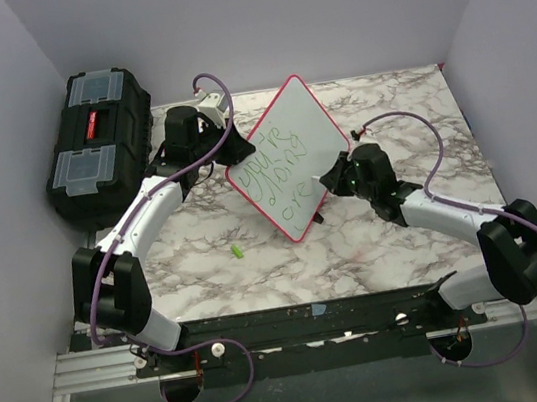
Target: Write a sentence on the whiteboard
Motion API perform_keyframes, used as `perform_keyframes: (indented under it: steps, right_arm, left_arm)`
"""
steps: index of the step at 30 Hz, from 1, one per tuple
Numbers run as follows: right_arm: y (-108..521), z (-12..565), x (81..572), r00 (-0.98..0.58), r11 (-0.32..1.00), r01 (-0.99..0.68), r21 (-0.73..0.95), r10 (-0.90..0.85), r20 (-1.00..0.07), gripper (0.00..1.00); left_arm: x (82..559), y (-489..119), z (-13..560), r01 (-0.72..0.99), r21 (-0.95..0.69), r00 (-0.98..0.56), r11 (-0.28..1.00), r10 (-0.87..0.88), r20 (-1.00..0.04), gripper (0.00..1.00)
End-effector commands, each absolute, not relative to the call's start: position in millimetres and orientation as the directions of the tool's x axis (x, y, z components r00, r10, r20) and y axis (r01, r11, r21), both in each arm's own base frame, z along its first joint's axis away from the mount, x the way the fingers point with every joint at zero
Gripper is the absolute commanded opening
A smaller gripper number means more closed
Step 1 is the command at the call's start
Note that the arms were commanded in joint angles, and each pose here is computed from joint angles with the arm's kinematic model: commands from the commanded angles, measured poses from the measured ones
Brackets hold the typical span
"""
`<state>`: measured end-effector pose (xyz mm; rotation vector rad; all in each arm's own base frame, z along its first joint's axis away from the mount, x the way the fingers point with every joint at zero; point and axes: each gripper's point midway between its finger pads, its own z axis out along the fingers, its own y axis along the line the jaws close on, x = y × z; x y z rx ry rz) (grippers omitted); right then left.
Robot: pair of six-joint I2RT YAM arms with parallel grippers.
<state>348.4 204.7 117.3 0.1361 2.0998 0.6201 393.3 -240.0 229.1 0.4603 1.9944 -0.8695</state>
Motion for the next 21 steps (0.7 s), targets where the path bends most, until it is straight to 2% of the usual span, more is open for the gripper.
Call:
perform_keyframes:
  steps: [1,21]
  right_arm:
    - [218,130,355,-0.573,0.837,-0.187,0.515,0.333,-0.749,0.01]
    - [230,100,325,-0.680,0.800,-0.251,0.545,0.255,-0.687,0.01]
  left_arm:
    - [362,-249,179,0.642,-0.405,-0.627,0.650,0.143,-0.765,0.00]
    - [362,-249,179,0.642,-0.407,-0.628,0.649,0.141,-0.765,0.00]
